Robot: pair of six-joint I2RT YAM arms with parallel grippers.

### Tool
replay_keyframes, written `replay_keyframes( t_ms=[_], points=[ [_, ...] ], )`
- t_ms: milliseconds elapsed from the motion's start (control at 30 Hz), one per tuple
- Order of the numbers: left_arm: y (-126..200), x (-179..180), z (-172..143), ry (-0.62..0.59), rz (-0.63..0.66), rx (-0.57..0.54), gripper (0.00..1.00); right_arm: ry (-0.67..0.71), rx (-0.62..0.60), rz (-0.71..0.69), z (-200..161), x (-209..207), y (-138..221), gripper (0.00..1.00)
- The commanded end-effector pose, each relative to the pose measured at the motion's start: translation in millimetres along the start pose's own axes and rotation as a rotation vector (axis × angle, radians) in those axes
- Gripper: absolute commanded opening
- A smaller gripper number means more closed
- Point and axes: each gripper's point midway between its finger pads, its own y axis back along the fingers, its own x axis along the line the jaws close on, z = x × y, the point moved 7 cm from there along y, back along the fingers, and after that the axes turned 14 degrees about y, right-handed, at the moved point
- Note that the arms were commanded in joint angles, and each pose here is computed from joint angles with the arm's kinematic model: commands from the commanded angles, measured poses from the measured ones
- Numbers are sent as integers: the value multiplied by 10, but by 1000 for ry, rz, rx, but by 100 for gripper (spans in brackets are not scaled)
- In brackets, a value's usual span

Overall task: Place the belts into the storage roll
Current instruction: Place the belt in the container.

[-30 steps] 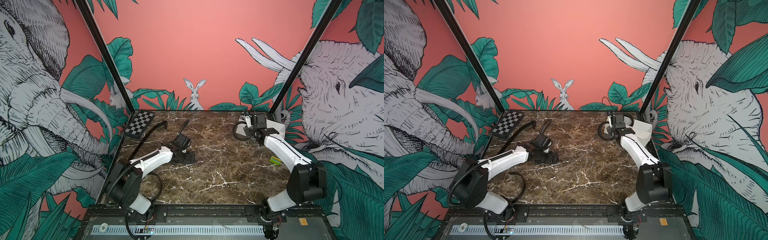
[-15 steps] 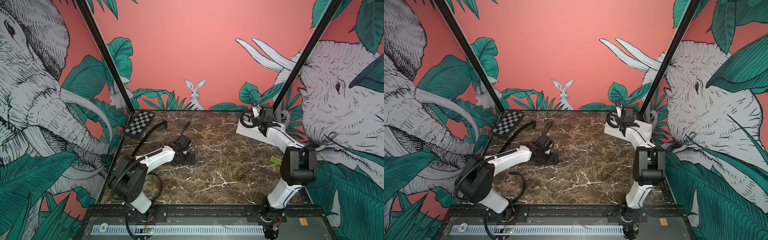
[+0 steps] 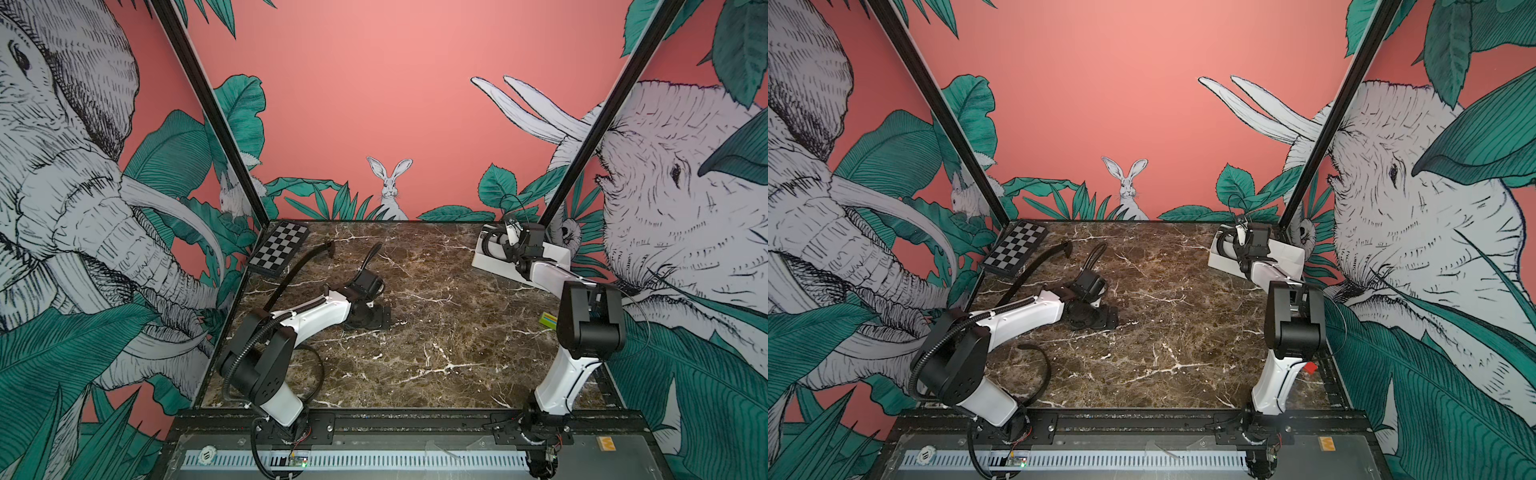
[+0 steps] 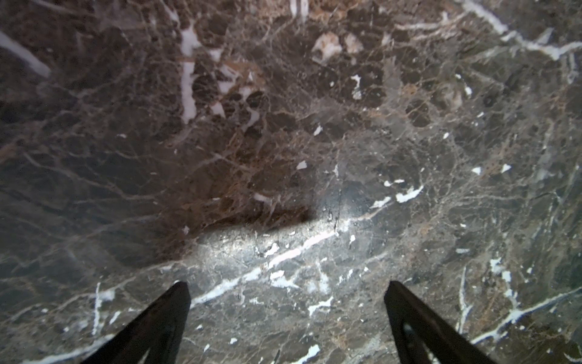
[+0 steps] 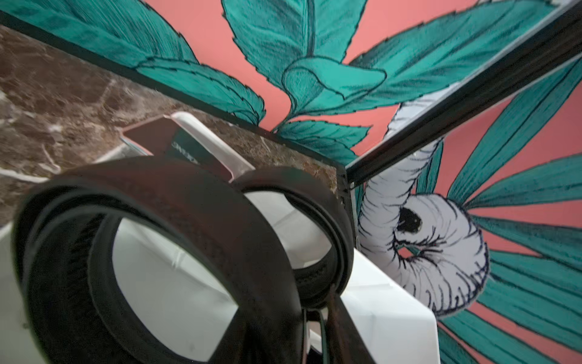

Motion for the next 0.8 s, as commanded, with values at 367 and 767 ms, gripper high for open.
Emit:
replay_keyframes(
  t_ms=[367, 767],
  points=[
    [67, -22, 48, -11, -5, -36, 99, -54, 47, -23, -298, 155, -86, 0],
    [130, -45, 78, -13, -7, -51, 99, -143, 184, 51, -206, -28, 193, 53]
  ],
)
